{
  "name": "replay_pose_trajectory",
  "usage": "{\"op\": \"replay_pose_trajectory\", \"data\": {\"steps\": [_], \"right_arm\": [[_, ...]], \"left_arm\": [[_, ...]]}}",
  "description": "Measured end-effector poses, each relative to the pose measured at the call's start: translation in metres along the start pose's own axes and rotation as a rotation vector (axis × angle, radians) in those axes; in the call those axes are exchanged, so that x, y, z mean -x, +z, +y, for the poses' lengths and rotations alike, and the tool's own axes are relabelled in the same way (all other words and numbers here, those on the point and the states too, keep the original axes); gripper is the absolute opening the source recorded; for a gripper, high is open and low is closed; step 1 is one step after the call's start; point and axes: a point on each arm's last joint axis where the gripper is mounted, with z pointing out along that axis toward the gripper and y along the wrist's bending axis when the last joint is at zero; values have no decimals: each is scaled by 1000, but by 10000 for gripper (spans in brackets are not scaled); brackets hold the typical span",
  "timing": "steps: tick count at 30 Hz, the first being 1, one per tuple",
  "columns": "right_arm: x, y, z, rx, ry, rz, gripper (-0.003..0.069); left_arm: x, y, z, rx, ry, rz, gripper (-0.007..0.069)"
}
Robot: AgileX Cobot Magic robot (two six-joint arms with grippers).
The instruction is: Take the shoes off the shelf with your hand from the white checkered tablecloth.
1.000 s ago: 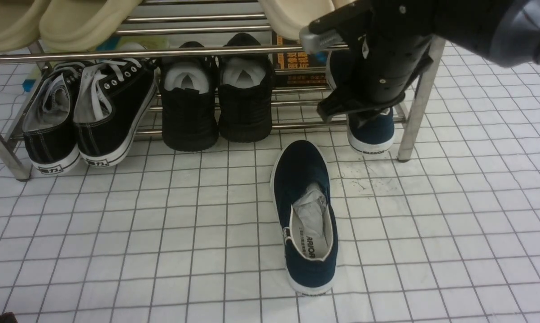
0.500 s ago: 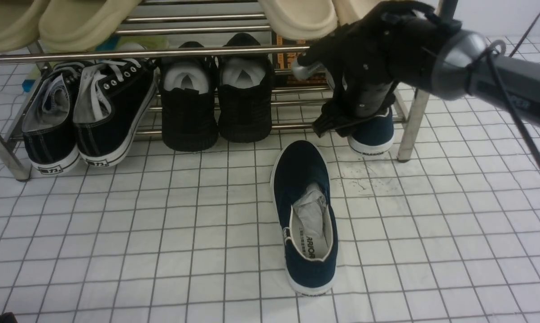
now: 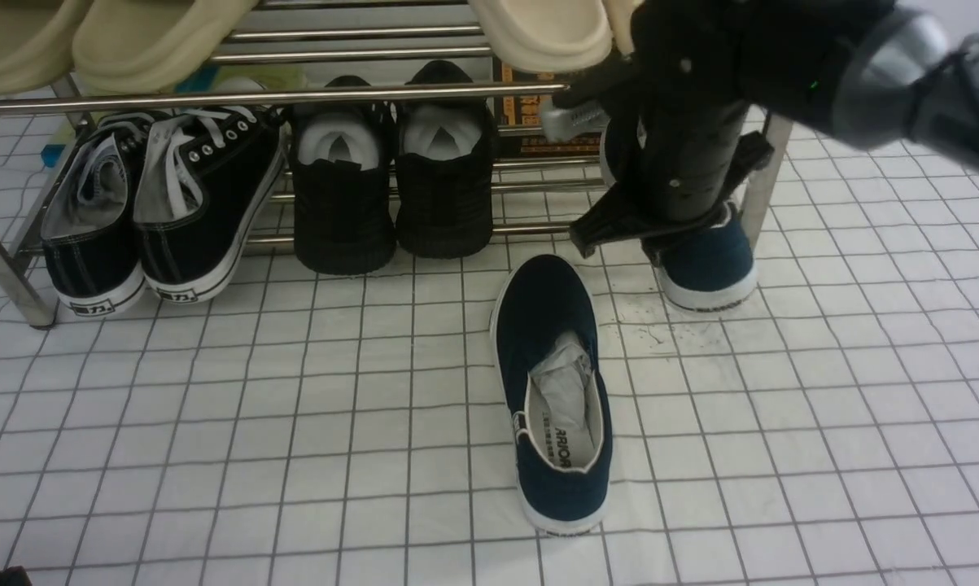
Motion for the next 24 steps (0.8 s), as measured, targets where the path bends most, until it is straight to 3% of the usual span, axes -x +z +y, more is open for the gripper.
{"op": "replay_pose_trajectory", "data": {"steps": [8, 15, 24], "right_arm": [[-43, -33, -2, 77, 21, 39, 16], [-95, -24, 13, 116, 36, 133, 16], [-96, -2, 22, 147, 82, 42, 16]], "left_arm": [[0, 0, 0, 0, 0, 0, 92], [0, 0, 0, 0, 0, 0, 92], [0, 0, 0, 0, 0, 0, 92]]}}
